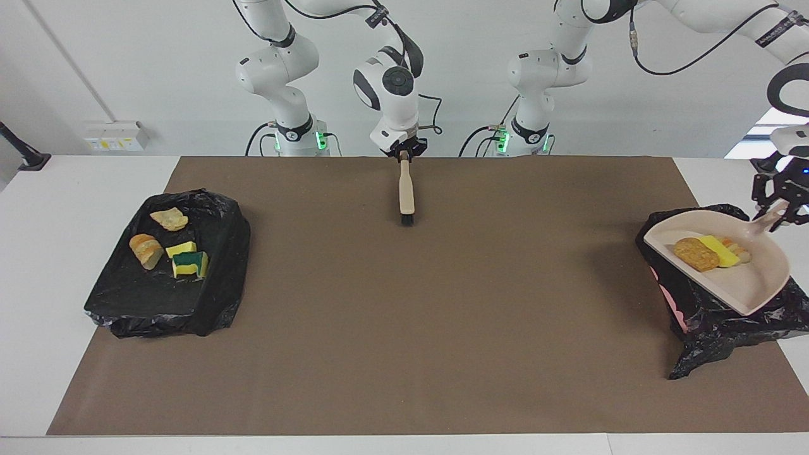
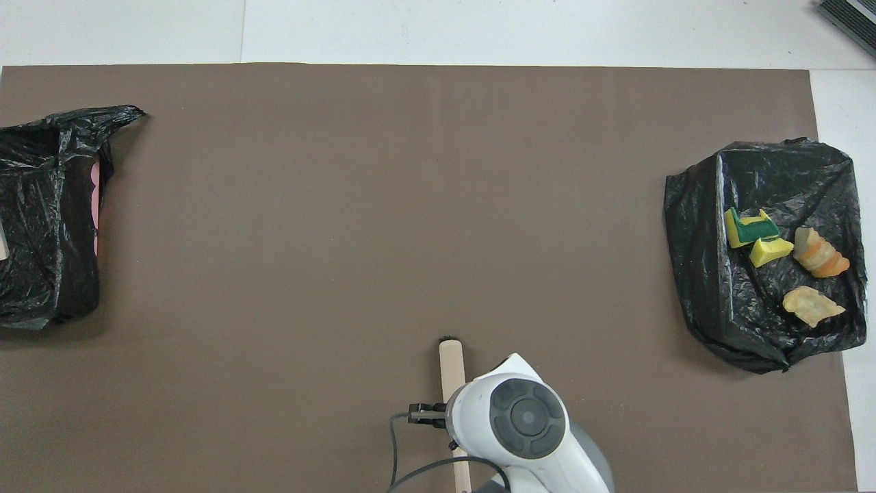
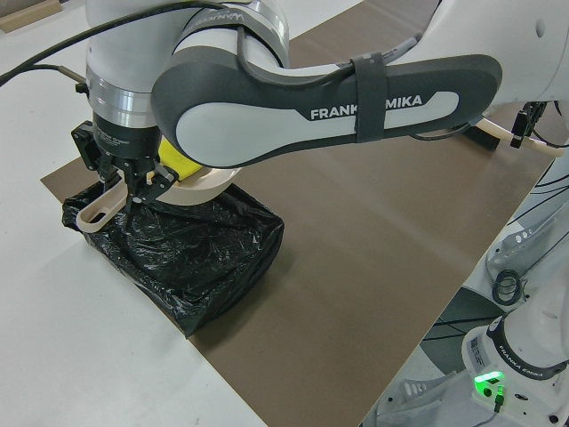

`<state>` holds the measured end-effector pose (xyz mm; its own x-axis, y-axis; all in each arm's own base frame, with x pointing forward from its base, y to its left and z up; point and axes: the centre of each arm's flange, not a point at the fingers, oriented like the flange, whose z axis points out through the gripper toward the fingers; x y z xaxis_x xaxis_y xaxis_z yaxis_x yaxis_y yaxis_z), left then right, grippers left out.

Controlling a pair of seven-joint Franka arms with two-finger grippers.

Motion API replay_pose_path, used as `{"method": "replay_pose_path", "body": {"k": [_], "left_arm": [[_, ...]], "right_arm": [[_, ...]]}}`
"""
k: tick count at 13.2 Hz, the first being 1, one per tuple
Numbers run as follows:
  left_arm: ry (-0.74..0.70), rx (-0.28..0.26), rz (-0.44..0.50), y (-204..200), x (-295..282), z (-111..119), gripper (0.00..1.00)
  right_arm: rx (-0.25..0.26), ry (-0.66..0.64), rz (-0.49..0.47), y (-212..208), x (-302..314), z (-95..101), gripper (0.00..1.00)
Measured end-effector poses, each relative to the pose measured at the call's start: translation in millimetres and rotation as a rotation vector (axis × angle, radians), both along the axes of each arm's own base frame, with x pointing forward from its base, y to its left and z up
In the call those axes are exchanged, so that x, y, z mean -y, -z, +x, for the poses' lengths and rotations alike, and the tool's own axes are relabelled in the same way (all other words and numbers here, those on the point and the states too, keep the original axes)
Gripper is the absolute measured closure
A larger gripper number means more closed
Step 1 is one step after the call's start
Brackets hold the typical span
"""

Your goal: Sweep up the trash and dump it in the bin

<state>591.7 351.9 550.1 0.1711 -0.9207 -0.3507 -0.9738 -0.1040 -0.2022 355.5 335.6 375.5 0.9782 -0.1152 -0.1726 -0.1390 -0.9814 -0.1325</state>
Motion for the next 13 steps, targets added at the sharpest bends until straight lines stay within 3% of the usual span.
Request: {"method": "replay_pose_path", "body": {"k": [3, 7, 10, 13], "left_arm": [[0.077, -0.080, 0.195, -5.8, 1.6, 7.5, 0.68], [0.132, -0.152, 0.326, -9.3, 6.4, 12.6, 0.68], [0.171, -0.193, 0.396, -7.8, 15.1, 20.4, 0.68], [0.202, -0.230, 0.479, -11.9, 17.0, 24.0, 0.68]], "right_arm": [[0.113, 0.030, -0.045, -26.8, 36.4, 51.1, 0.00], [0.216, 0.065, -0.135, -56.6, 97.0, 105.8, 0.00], [0.221, 0.047, -0.181, -101.5, 128.9, 133.3, 0.00], [0.203, 0.040, -0.195, -156.3, 153.5, 147.8, 0.00]]}}
